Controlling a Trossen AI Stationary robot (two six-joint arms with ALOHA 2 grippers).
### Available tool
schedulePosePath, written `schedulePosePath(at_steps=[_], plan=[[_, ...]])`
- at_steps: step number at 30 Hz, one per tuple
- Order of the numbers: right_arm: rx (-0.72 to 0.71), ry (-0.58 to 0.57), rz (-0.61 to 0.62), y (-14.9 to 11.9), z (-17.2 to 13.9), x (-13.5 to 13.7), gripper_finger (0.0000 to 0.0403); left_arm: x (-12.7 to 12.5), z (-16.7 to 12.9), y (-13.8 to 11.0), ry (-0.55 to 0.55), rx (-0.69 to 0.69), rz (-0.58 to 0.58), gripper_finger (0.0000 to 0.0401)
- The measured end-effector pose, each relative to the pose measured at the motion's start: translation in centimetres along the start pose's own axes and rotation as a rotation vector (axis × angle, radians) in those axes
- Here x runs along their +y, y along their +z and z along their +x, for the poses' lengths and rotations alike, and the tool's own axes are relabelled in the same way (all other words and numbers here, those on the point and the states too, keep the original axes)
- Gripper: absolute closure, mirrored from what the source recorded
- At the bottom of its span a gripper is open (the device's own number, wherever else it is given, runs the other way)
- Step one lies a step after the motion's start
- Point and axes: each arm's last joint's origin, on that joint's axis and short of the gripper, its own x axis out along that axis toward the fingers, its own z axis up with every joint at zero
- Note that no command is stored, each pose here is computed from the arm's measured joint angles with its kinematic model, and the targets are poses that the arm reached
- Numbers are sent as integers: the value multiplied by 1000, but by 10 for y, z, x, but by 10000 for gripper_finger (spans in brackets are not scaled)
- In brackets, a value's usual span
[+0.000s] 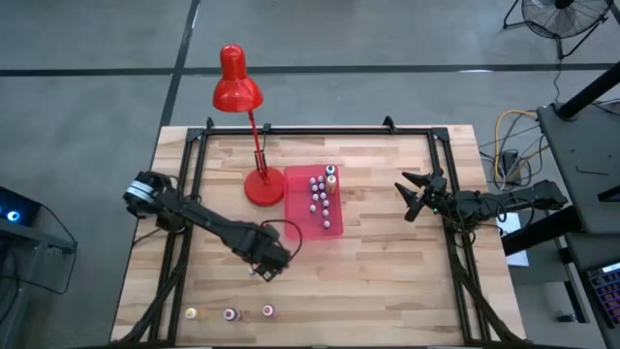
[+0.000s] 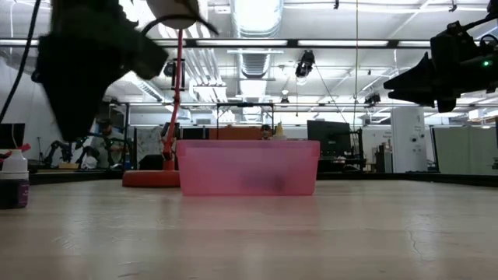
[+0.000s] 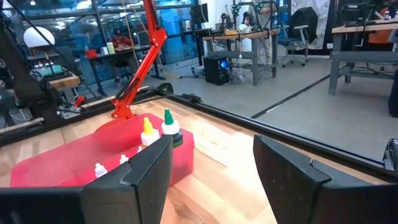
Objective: Pick & Place food coloring
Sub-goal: Put the small violet food coloring bottle into the bin
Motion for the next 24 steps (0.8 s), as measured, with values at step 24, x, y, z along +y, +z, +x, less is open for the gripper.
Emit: schedulePosePath(at_steps=[24], plan=[[1, 0, 0, 0, 0, 0, 188, -4, 43, -40, -90, 6, -38, 142]])
